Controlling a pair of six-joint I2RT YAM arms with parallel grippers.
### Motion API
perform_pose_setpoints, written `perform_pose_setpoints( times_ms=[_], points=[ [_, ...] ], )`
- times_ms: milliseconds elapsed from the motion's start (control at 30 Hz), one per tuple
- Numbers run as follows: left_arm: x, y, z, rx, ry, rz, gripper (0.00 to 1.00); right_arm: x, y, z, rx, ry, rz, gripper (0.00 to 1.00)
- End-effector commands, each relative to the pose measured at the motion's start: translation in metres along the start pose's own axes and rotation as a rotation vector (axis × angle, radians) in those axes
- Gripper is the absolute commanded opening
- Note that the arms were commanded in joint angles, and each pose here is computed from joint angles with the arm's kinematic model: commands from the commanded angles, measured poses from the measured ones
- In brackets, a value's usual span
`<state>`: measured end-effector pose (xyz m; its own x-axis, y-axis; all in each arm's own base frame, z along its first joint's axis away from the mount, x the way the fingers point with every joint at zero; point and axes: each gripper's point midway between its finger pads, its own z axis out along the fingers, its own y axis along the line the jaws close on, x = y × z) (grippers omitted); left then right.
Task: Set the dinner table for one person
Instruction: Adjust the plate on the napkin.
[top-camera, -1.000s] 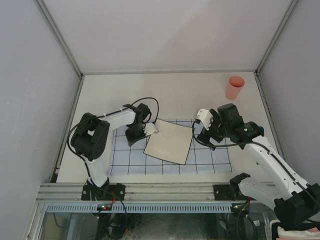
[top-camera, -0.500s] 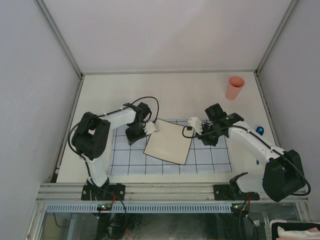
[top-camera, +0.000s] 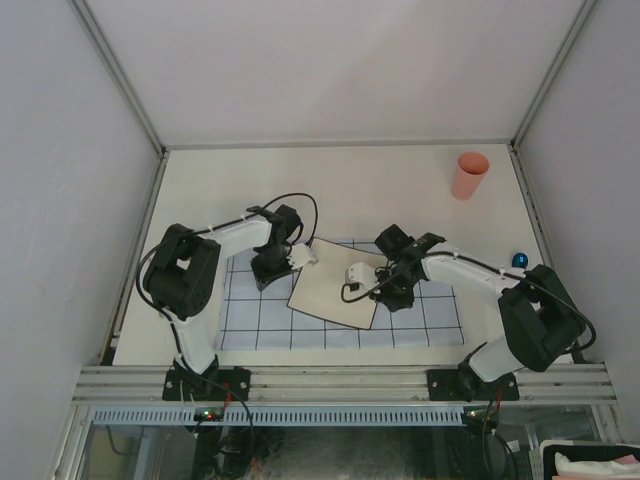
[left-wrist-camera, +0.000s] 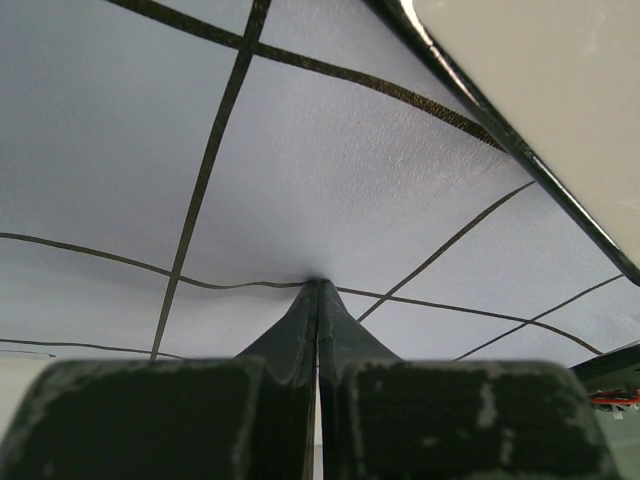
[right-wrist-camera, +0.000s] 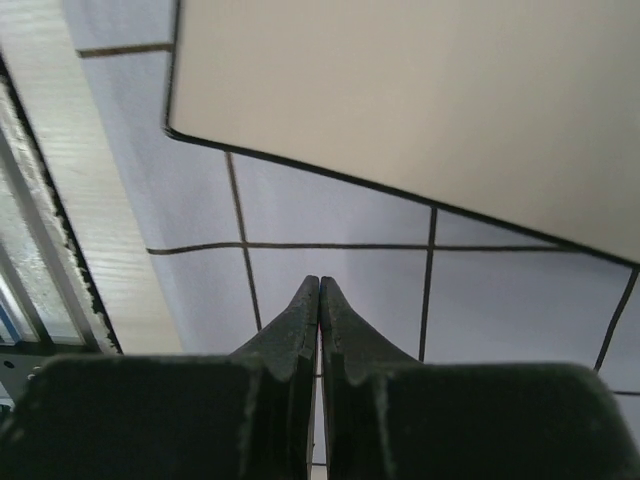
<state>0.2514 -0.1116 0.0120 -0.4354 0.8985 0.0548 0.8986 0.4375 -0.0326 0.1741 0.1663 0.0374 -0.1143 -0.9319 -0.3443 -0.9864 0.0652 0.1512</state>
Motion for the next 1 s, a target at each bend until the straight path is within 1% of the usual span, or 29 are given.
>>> perform_pose_setpoints(
  times_ms=[0,200,300,367,500,800,967],
  points=[
    [-0.041,0.037,-0.001,-0.141,-0.176,-0.003,0.00,-0.046,0.018,-0.015,0.016,-0.135,-0.141,0.00],
    [-0.044,0.040,0.002,-0.147,-0.174,-0.008,0.00,-0.117,0.065,-0.016,-0.036,-0.232,-0.321,0.00],
    [-0.046,0.040,0.002,-0.142,-0.178,-0.016,0.00,-0.152,0.075,-0.009,-0.070,-0.259,-0.375,0.00],
    [-0.046,0.040,0.001,-0.144,-0.181,-0.017,0.00,-0.167,0.078,0.006,-0.089,-0.249,-0.403,0.00],
    [-0.046,0.040,-0.002,-0.149,-0.186,-0.020,0.00,-0.185,0.080,0.037,-0.128,-0.202,-0.441,0.00],
    [-0.045,0.037,0.001,-0.145,-0.189,-0.026,0.00,-0.223,0.091,0.063,-0.185,-0.200,-0.494,0.00],
    [-0.045,0.037,0.004,-0.137,-0.183,-0.027,0.00,-0.238,0.097,0.082,-0.182,-0.207,-0.517,0.00]
  ],
)
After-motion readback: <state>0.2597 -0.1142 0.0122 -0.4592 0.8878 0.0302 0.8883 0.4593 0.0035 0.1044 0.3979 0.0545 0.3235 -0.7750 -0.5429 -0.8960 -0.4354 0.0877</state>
